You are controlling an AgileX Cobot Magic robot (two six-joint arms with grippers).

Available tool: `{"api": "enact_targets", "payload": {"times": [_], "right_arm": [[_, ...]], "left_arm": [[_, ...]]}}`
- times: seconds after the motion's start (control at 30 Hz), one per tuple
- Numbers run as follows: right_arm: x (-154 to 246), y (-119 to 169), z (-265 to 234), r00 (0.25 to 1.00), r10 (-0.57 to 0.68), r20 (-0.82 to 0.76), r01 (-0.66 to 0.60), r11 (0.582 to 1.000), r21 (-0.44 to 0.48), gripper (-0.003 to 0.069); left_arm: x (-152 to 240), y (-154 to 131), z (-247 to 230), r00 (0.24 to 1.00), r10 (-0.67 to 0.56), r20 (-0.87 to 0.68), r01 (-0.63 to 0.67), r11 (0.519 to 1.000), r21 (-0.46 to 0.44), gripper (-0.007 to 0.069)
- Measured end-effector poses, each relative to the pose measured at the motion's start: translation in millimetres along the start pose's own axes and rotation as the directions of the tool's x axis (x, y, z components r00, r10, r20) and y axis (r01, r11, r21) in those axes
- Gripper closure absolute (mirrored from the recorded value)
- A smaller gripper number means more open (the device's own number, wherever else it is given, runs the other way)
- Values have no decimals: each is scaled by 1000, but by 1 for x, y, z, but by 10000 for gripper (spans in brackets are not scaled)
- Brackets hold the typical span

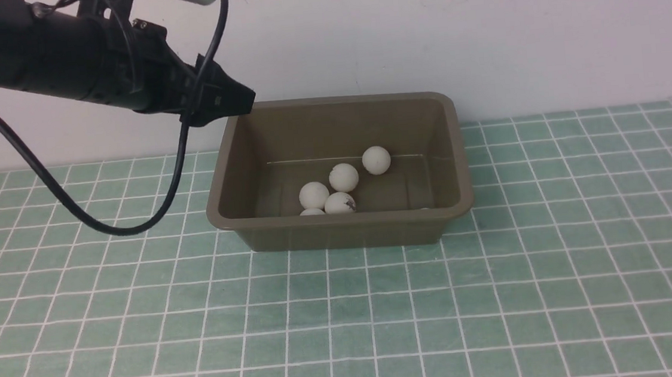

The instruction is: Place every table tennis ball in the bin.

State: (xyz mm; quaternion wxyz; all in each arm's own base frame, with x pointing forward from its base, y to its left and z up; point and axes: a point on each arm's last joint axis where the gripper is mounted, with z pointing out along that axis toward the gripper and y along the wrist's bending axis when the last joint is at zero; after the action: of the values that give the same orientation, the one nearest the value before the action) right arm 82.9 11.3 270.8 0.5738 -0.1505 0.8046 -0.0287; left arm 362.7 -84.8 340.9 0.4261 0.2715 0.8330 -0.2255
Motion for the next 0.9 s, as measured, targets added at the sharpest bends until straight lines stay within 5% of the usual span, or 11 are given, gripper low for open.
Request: {"api": "enact_targets", "payload": {"times": [0.6,0.9], "right_arm": [[15,4,2,993,0,-115,-4,999,-34,111],[19,5,2,989,-2,-150,-5,999,-45,111]], "left_arm": [[-13,-5,-1,989,-30,144,21,998,62,133],[-30,-13,-6,928,-236,288,175,959,223,133]]}}
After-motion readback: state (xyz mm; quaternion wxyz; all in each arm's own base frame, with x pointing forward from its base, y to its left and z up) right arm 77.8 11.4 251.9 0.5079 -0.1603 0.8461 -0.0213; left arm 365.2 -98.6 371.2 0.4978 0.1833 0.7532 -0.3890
